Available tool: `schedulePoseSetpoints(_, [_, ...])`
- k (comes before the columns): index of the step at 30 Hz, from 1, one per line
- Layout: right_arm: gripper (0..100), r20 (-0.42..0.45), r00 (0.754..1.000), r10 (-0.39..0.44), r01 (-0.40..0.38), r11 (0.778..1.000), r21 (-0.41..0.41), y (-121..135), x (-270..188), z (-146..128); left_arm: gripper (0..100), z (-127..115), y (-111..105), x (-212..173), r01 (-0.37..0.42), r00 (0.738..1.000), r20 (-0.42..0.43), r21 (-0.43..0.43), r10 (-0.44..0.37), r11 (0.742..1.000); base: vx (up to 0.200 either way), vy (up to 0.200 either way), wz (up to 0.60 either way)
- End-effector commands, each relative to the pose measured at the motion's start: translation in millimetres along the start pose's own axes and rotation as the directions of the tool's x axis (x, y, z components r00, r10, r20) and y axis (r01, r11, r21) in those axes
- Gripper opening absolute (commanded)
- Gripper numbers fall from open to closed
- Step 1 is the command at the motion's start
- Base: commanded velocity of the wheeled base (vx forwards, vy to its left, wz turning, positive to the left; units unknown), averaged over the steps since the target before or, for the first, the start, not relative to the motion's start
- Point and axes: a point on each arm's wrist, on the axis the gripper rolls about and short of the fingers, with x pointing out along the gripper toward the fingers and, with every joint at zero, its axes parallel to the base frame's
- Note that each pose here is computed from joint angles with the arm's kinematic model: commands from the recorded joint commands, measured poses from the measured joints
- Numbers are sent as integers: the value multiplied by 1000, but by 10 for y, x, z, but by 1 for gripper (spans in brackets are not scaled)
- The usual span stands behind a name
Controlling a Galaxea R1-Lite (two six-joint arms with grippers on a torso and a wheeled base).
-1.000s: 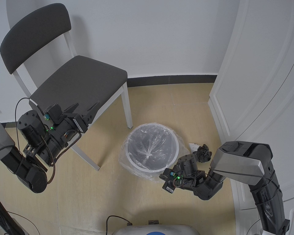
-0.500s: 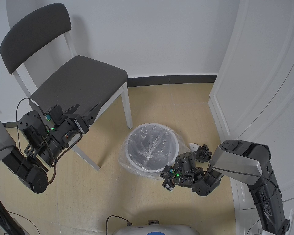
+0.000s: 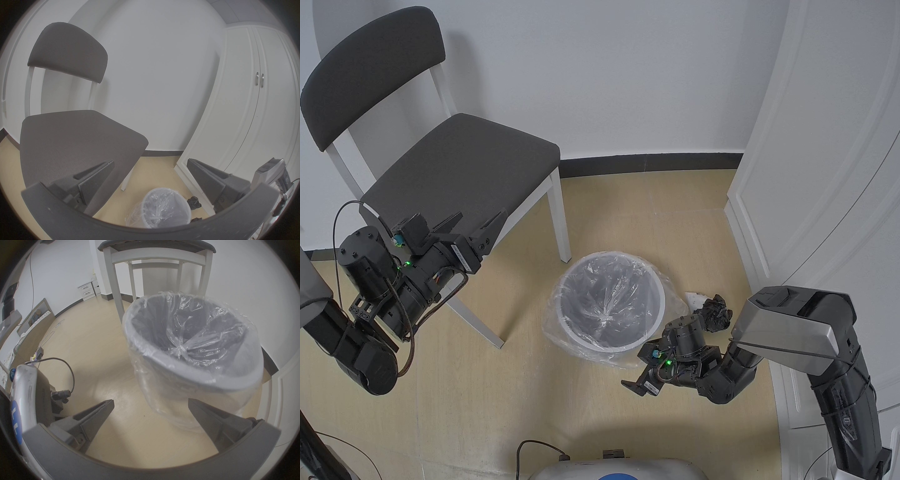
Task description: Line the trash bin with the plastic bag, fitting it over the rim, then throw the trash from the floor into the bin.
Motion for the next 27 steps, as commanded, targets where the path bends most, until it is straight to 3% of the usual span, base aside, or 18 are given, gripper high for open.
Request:
schedulePoseSetpoints(1, [100,-6,1000,0,0,1000,1,-23,-185,36,100,-8,-3,-1,1,1000,-2,0,-1,1000,0,0,0])
schedulePoseSetpoints(10, [100,33,999,-24,24,1000,-7,-55,-716,191,100,6,-17,-14,3,1000,0,-2,-3,1000,0,0,0])
schedulePoseSetpoints(15, [100,37,994,-99,99,995,23,-295,-1048,153,100,-11,-12,-6,3,1000,-5,-2,-3,1000,0,0,0])
schedulePoseSetpoints(17, [100,14,989,-145,145,989,26,-416,-1112,87,100,-11,-12,-6,3,1000,-5,-2,-3,1000,0,0,0])
schedulePoseSetpoints(18, [100,-33,978,-205,205,979,-1,-553,-1163,-32,100,-17,-20,-4,6,1000,-7,-3,-6,1000,0,0,0])
schedulePoseSetpoints(21, [100,-82,966,-245,243,969,-31,-694,-1230,-257,100,-52,-39,8,13,1000,-17,-6,-13,1000,0,0,0])
schedulePoseSetpoints(27, [100,-11,960,-280,280,960,15,-831,-1091,-537,100,-157,-10,50,6,999,-47,-10,-7,1000,0,0,0])
